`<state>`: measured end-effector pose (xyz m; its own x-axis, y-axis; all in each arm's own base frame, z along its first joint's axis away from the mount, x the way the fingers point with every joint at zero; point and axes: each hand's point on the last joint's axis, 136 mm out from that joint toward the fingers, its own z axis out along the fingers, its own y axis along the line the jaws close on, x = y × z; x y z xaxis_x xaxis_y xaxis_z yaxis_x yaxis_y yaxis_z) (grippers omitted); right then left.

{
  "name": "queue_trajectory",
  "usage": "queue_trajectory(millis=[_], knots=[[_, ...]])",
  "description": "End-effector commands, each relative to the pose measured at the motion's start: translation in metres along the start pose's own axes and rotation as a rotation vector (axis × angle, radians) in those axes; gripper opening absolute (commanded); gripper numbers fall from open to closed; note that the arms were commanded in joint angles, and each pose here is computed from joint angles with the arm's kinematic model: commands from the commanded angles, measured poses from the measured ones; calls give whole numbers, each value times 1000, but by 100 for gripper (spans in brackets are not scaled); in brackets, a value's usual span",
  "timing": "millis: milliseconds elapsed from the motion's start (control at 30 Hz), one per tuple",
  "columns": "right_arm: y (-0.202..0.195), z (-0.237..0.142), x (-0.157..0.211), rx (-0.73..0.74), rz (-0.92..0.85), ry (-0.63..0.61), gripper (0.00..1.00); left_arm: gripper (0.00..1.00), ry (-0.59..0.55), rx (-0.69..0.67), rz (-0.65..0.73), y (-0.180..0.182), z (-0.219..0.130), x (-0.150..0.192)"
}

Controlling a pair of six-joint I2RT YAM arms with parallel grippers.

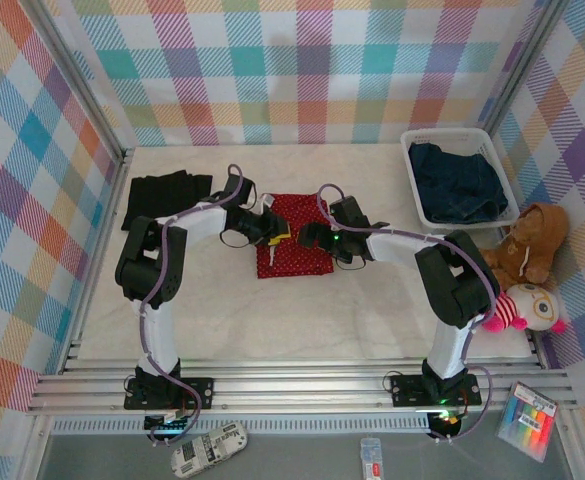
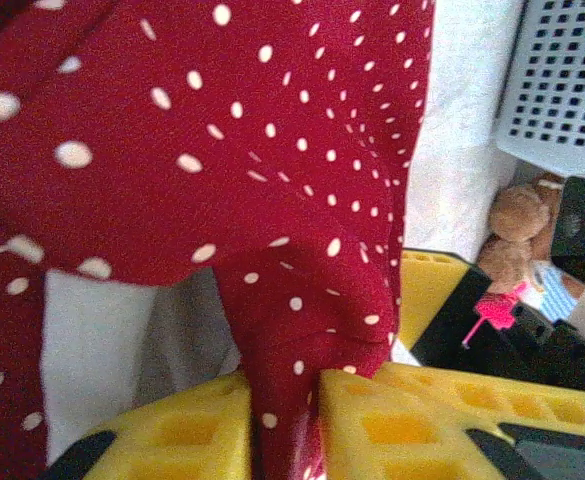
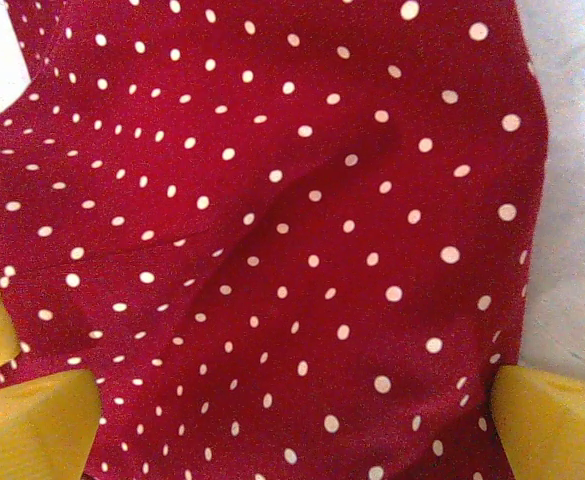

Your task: Fold and stack the skirts

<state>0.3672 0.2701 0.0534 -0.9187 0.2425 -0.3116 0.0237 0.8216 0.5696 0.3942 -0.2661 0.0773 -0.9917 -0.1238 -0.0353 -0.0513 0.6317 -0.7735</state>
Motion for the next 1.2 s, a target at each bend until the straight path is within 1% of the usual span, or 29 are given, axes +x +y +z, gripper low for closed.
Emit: queue_trajectory(millis=[0, 67, 133, 233, 300, 400, 533, 700, 733, 767, 867, 933, 967, 1000, 1033, 1067, 1100, 1133, 1167], knots=[[2, -3, 2, 1, 3, 4, 99, 18, -56, -51, 67, -20, -26, -1], [-1, -2, 4, 13, 12, 9, 99, 11, -87, -93, 72, -20, -37, -1], [-5, 0, 6, 26, 19, 17, 99, 0, -118, -131, 73, -19, -48, 0], [-11, 3, 10, 45, 35, 33, 100, 0, -145, -170, 55, -16, -58, 4], [-14, 5, 12, 56, 44, 42, 100, 0, -159, -227, 22, -6, -63, 8], [-17, 7, 15, 66, 52, 53, 100, 0, -179, -348, -19, 19, -68, 12], [-21, 12, 19, 83, 53, 79, 100, 0, -153, -446, -50, 48, -61, 14], [-17, 11, 17, 77, 24, 87, 98, 0, -182, -668, -62, 92, -66, 3], [-15, 9, 15, 75, 11, 80, 97, 0, -180, -696, -64, 97, -67, 2], [-12, 6, 12, 71, -8, 70, 97, 3, -173, -712, -65, 100, -66, 2], [3, -8, -2, 49, -91, 31, 96, 9, -160, -718, -64, 99, -67, 2], [16, -17, -11, 28, -153, 13, 95, 19, -175, -721, -59, 89, -77, 0], [23, -20, -15, 16, -188, 10, 93, 21, -190, -728, -54, 81, -86, -1], [28, -21, -18, 3, -218, 11, 90, 26, -214, -746, -51, 76, -97, -2], [33, -22, -20, -8, -245, 15, 84, 32, -248, -780, -54, 71, -111, -4], [37, -20, -22, -16, -263, 17, 72, 38, -285, -820, -55, 68, -127, -5], [40, -17, -24, -23, -275, 19, 62, 41, -309, -850, -56, 65, -139, -5], [44, -14, -27, -34, -284, 22, 52, 43, -335, -875, -54, 62, -149, -6], [49, -11, -29, -51, -293, 26, 46, 47, -346, -880, -54, 59, -156, -4]])
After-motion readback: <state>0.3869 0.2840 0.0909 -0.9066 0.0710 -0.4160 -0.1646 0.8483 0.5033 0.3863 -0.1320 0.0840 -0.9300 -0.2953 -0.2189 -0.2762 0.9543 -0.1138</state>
